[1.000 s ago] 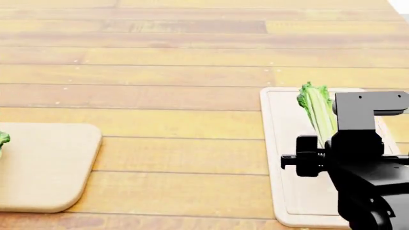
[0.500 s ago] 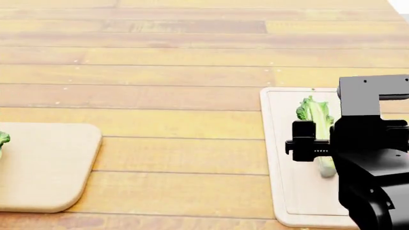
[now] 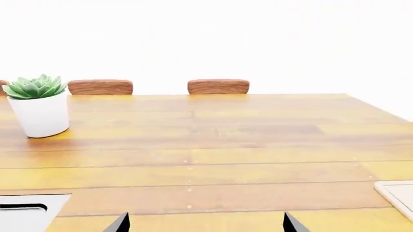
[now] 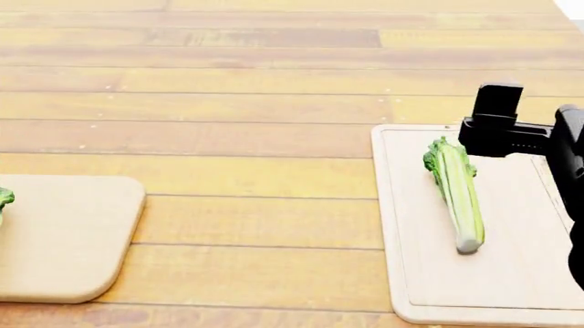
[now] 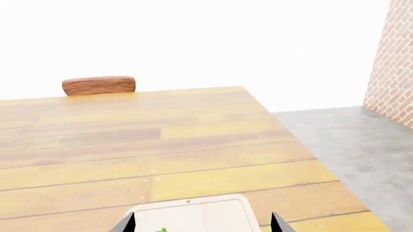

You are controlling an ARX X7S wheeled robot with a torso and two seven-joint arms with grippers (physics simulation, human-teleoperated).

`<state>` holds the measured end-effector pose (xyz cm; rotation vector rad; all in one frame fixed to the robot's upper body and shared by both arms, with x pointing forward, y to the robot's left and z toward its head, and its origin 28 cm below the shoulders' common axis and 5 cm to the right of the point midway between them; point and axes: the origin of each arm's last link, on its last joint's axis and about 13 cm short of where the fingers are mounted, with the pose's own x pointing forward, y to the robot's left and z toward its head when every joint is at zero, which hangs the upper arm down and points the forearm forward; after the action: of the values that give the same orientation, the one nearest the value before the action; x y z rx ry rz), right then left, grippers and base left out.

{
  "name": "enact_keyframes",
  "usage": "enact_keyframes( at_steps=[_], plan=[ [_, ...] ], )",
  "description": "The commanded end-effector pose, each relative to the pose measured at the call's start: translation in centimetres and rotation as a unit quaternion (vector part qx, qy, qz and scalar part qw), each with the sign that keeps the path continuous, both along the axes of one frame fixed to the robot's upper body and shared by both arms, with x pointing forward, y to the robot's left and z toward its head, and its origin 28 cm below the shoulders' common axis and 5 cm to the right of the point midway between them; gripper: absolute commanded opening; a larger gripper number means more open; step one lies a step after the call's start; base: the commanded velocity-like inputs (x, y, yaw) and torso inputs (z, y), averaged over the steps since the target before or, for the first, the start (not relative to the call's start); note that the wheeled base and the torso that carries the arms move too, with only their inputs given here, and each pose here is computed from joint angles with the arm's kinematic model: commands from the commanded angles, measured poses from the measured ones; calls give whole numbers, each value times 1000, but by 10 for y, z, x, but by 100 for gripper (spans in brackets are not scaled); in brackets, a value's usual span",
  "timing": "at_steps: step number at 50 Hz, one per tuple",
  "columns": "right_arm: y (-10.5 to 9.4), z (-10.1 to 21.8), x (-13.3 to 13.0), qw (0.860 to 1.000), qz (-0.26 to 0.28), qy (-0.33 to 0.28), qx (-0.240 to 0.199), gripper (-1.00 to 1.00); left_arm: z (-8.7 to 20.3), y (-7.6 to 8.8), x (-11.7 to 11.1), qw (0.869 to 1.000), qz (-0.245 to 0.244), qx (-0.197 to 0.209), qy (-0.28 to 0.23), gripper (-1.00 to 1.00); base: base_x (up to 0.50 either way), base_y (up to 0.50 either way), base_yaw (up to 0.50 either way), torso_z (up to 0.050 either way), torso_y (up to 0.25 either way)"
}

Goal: Place the celery and the celery on separate cutting boards.

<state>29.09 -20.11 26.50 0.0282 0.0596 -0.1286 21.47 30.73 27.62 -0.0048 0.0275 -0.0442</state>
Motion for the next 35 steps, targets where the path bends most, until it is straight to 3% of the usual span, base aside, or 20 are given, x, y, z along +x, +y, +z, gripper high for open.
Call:
enact_keyframes(
  at_steps=[1, 10, 21, 35],
  plan=[
    [-3, 38, -21, 999, 21, -46, -12, 100, 47, -6, -11, 999, -2, 31, -37, 100, 0, 0, 0, 0, 0],
    [-3, 56, -20, 997, 34, -67, -27, 100, 87, -12, -15, 997, -18, 37, -64, 100, 0, 0, 0, 0, 0],
    [0, 64, -14, 993, 52, -88, -51, 100, 101, -19, -14, 997, -25, 44, -64, 100, 0, 0, 0, 0, 0],
    [-1, 64, -13, 988, 57, -122, -74, 100, 133, -14, -27, 996, -12, 42, -83, 100, 0, 0, 0, 0, 0]
  ],
)
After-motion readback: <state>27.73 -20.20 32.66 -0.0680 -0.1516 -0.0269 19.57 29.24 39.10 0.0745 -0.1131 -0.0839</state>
